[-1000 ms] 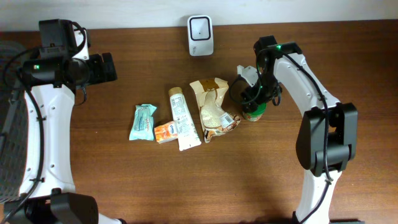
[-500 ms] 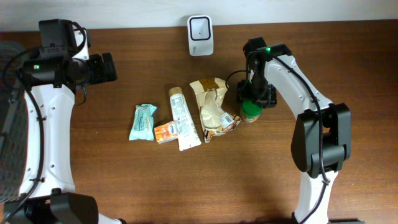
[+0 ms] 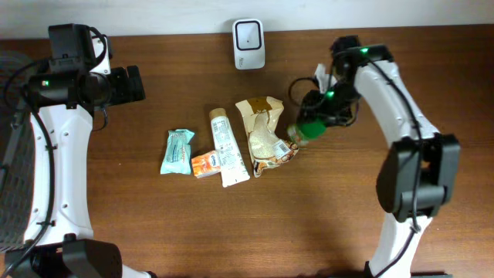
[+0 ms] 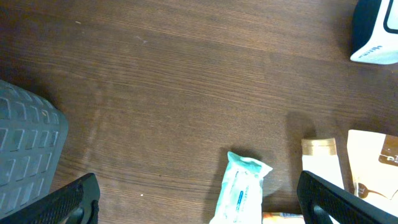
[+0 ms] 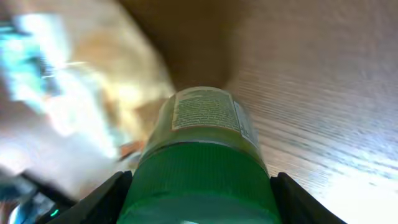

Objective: Scan the item barcode
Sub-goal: 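Lift the jar and hold its label over the white scanner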

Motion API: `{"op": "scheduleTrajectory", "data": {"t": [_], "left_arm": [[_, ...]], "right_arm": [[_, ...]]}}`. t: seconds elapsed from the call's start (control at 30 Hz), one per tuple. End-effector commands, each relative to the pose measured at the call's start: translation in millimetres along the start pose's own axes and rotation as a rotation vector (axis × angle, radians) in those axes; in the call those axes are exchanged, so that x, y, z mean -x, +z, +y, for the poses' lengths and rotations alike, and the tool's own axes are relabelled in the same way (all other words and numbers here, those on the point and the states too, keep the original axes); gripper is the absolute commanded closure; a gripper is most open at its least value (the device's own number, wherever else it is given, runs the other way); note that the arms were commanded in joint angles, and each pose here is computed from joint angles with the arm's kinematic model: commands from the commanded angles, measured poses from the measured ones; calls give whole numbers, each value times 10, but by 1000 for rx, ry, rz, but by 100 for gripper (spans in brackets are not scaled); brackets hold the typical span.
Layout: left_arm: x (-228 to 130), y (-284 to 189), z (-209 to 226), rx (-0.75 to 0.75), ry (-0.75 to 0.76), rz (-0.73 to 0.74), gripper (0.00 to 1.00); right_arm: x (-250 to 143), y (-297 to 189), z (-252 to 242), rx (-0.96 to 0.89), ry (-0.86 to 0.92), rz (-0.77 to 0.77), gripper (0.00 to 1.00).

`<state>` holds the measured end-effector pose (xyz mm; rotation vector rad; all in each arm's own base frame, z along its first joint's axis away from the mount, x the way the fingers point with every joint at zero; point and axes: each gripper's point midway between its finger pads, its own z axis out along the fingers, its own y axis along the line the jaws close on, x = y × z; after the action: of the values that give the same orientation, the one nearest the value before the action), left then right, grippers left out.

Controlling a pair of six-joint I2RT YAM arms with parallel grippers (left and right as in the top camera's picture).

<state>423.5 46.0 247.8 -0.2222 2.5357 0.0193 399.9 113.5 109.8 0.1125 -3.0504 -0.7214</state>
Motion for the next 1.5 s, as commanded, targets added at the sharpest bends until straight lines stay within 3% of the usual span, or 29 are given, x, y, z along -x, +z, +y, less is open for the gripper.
{"op": "scheduleTrajectory", "data": {"t": [0.0, 0.13, 0.2, 0.37, 0.43, 0.53, 0.6, 0.73, 0.87, 0.93, 1.0, 1.17, 1.33, 1.47], "left_arm": [[14, -27, -10, -7, 19, -6, 1], [13, -27, -10, -7, 19, -6, 1], [13, -27, -10, -7, 19, -6, 1], [13, -27, -10, -7, 19, -6, 1], [14, -27, -10, -7, 19, -6, 1], [13, -27, -10, -7, 19, -6, 1], [13, -27, -10, -7, 19, -6, 0], [13, -27, -10, -7, 19, -6, 1], [13, -27, -10, -7, 18, -6, 1], [14, -27, -10, -7, 19, -6, 1], [13, -27, -11, -8, 19, -6, 1], [13, -27, -10, -7, 19, -6, 1], [13, -27, -10, -7, 19, -6, 1], [14, -27, -10, -7, 19, -6, 1]], "right_arm": [[46, -909, 771, 411, -326, -243, 46], [-144, -1521, 1347, 775, -460, -357, 46], [-245, -1750, 1534, 967, -376, -319, 45], [-227, -1693, 1495, 943, -231, -243, 44], [-167, -1574, 1428, 853, -253, -260, 44], [129, -1179, 1369, 564, -165, -281, 39], [290, -1217, 1477, 439, -175, -356, 35], [660, -1621, 1642, 167, -250, -625, 35], [1621, -1356, 1671, -391, -481, -972, 39], [1886, -1236, 1673, -466, -544, -1034, 42], [2239, -1018, 1696, -522, -653, -1115, 52], [2319, -1027, 1704, -565, -720, -1140, 54], [2660, -995, 1820, -963, -1206, -1207, 54], [2808, -660, 1756, -1099, -1380, -1176, 53]]}}
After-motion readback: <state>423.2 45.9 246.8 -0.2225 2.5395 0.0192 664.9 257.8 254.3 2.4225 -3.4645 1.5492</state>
